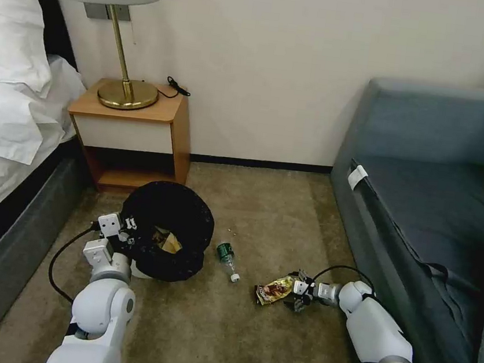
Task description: Pick up the trash bin, then pick up the garbage on the floor and place it into the trash bin.
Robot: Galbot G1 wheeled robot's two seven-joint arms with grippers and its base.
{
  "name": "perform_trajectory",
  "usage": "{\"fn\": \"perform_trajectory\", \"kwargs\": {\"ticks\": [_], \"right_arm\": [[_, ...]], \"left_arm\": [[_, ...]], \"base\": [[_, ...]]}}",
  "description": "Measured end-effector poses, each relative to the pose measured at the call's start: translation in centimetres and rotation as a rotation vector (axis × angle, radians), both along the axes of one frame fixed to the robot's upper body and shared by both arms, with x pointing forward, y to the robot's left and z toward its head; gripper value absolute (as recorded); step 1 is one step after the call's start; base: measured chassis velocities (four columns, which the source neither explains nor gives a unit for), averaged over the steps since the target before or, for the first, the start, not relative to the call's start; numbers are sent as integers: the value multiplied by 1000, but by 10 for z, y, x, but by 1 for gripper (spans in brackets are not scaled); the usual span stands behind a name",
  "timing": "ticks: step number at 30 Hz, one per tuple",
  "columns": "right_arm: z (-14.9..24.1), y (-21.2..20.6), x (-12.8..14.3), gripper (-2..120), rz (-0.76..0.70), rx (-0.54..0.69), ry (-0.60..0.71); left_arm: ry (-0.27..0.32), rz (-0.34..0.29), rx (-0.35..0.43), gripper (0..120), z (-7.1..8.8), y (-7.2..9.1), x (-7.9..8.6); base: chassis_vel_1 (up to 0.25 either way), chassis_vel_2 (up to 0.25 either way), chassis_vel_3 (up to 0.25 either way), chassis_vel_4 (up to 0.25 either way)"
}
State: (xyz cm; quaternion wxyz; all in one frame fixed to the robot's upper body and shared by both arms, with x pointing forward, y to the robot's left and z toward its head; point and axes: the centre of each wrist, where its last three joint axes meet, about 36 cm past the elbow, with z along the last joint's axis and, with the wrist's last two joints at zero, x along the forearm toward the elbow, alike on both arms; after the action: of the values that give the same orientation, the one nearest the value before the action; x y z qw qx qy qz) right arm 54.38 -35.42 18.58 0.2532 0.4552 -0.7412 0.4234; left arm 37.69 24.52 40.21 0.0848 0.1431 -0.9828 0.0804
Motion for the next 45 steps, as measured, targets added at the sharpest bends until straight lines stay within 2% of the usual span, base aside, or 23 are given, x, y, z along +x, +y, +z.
{"fn": "perform_trajectory", "kwargs": {"ticks": [6, 14, 28, 34, 35, 37, 39, 40, 41, 42, 45], "right_arm": [[-6, 9, -2, 97, -38, 5, -11], [-16, 19, -8, 97, -74, 10, -11], [-8, 16, -10, 96, -71, 42, -23], [1, 18, -10, 82, -29, 71, -23], [4, 19, -8, 74, -24, 82, -29], [6, 19, -7, 71, -23, 86, -32], [9, 18, -3, 61, -25, 97, -40], [9, 18, -3, 61, -25, 97, -40], [12, 17, 0, 53, -29, 103, -43], [12, 17, 0, 53, -29, 103, -43], [13, 16, 3, 38, -37, 109, -42]], "left_arm": [[5, 1, -1, 6, -2, 0, -3], [-8, 5, -1, 6, 3, 2, -5], [-11, 6, -4, 6, 4, 1, -2], [-11, 1, -3, 6, 3, -2, 1], [-11, 2, -3, 6, 3, -2, 2], [-11, 2, -3, 6, 3, -2, 3], [-9, 4, -2, 6, 2, -2, 4], [-9, 4, -2, 6, 2, -2, 4], [-8, 5, -2, 6, 2, -2, 5], [-8, 5, -2, 6, 2, -2, 5], [-8, 4, -6, 6, 1, -3, 8]], "base": [[0, 0, 0, 0], [0, 0, 0, 0], [0, 0, 0, 0], [0, 0, 0, 0], [0, 0, 0, 0], [0, 0, 0, 0], [0, 0, 0, 0], [0, 0, 0, 0], [0, 0, 0, 0], [0, 0, 0, 0], [0, 0, 0, 0]]}}
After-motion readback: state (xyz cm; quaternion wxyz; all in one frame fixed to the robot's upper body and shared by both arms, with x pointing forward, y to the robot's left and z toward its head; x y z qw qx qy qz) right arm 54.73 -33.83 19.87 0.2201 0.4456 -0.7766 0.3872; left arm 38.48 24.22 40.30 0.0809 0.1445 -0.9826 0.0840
